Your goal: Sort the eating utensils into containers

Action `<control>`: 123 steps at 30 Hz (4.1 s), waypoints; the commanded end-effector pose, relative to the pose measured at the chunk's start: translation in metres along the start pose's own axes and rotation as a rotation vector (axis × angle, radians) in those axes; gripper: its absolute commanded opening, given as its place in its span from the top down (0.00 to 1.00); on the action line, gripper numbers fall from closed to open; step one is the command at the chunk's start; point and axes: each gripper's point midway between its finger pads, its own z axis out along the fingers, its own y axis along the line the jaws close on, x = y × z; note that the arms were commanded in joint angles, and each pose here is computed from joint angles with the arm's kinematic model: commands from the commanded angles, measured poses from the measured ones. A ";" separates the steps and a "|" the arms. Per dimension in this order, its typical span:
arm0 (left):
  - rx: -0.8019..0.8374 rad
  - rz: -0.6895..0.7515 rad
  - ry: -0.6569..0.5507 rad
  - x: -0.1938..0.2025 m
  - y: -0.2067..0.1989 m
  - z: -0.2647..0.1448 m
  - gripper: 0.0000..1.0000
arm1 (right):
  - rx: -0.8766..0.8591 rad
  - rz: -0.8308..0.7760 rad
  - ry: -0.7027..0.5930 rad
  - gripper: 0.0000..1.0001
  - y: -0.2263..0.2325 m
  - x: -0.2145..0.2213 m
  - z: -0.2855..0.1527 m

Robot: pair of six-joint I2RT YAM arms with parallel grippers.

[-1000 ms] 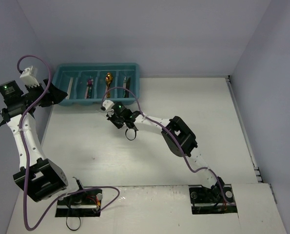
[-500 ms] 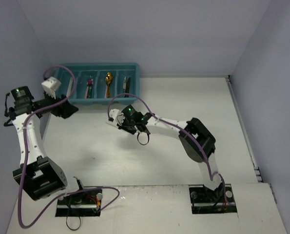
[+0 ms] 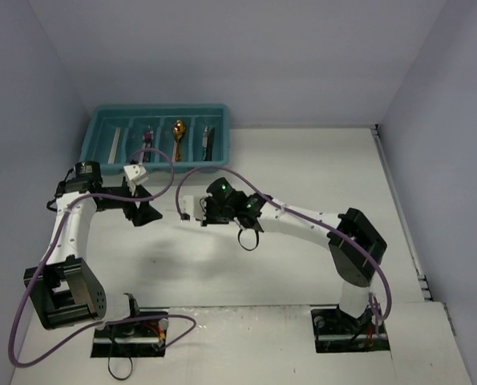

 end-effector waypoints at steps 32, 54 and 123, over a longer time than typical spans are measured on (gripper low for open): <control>0.705 -0.022 0.152 0.019 -0.116 0.038 0.30 | 0.039 -0.873 -0.299 1.00 0.056 -0.050 -0.101; 0.440 -0.153 0.300 -0.005 -0.120 0.045 0.32 | 0.111 -0.991 -0.177 1.00 0.050 -0.037 -0.101; -0.349 -0.419 0.136 -0.057 0.085 -0.009 1.00 | 0.406 -0.555 -0.135 0.24 0.011 -0.038 -0.167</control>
